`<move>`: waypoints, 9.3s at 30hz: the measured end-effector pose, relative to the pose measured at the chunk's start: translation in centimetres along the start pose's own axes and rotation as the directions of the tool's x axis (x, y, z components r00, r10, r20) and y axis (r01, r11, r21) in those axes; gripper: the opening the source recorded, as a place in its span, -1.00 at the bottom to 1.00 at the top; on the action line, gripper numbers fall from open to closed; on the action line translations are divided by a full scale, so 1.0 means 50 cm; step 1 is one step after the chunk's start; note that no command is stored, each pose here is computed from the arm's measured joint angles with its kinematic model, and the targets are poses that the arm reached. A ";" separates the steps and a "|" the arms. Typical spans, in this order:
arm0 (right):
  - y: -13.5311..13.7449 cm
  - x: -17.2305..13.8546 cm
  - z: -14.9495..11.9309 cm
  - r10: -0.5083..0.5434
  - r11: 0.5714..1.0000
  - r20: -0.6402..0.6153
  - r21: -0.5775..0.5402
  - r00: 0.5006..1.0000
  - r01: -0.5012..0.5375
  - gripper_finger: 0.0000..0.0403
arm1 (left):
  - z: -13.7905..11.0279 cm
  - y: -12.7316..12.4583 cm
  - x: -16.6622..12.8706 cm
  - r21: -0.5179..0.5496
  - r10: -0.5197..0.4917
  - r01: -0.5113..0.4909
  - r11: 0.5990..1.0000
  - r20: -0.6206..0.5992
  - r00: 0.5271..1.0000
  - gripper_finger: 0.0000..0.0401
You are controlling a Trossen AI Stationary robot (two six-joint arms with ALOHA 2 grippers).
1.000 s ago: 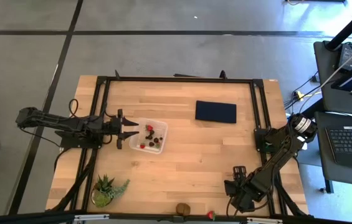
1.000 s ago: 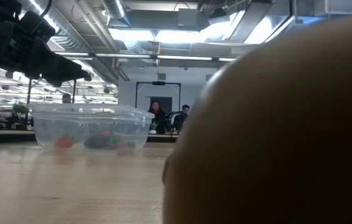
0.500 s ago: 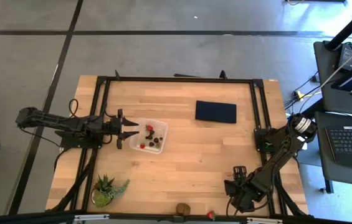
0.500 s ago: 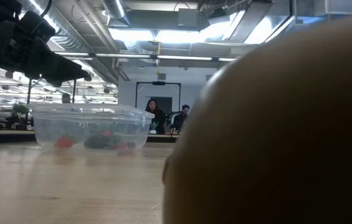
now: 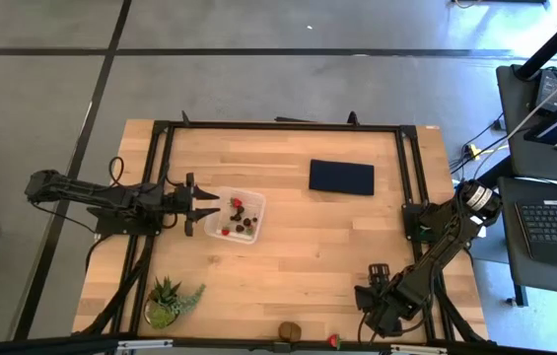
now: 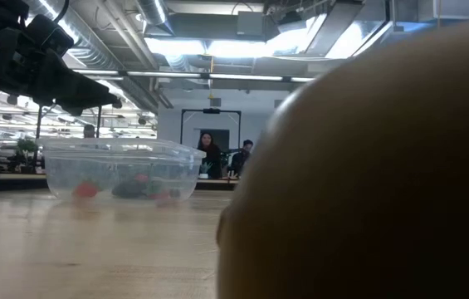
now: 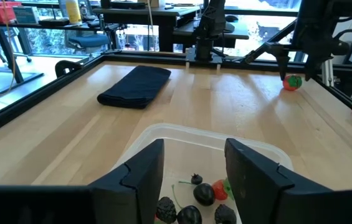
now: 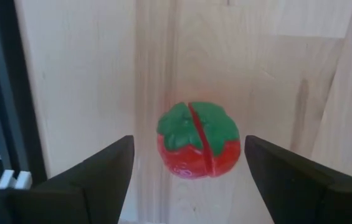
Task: Pick and placing Produce into tupperware
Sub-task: Put the tomato into the transparent bin, then put the strawberry into the transparent bin
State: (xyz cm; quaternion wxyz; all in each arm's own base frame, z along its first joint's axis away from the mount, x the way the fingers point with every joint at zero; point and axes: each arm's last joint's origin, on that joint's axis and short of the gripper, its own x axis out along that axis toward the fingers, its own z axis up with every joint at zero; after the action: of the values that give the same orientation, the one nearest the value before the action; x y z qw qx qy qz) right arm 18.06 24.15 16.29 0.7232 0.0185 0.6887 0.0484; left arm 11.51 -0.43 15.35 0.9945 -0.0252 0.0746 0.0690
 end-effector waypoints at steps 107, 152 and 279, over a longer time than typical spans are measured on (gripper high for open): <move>-0.452 -0.030 0.608 -0.121 0.992 0.899 0.123 0.420 0.023 0.00 | -0.001 0.000 0.000 0.000 0.000 0.000 1.000 -0.004 1.000 -0.17; -0.223 -0.226 0.361 0.015 0.986 0.486 0.136 0.874 -0.093 0.47 | -0.009 0.001 0.000 0.007 0.003 -0.002 1.000 -0.043 0.999 -0.15; 0.126 0.077 0.214 0.078 0.980 0.145 0.171 0.986 -0.103 -0.38 | -0.009 0.001 0.000 0.010 0.004 -0.003 1.000 -0.045 0.999 -0.19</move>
State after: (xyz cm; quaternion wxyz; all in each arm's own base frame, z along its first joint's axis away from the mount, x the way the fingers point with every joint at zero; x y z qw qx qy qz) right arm 28.65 31.21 13.57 0.7614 0.1177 0.6372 0.0184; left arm 11.43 -0.42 14.92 0.9926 -0.0216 0.0972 0.0697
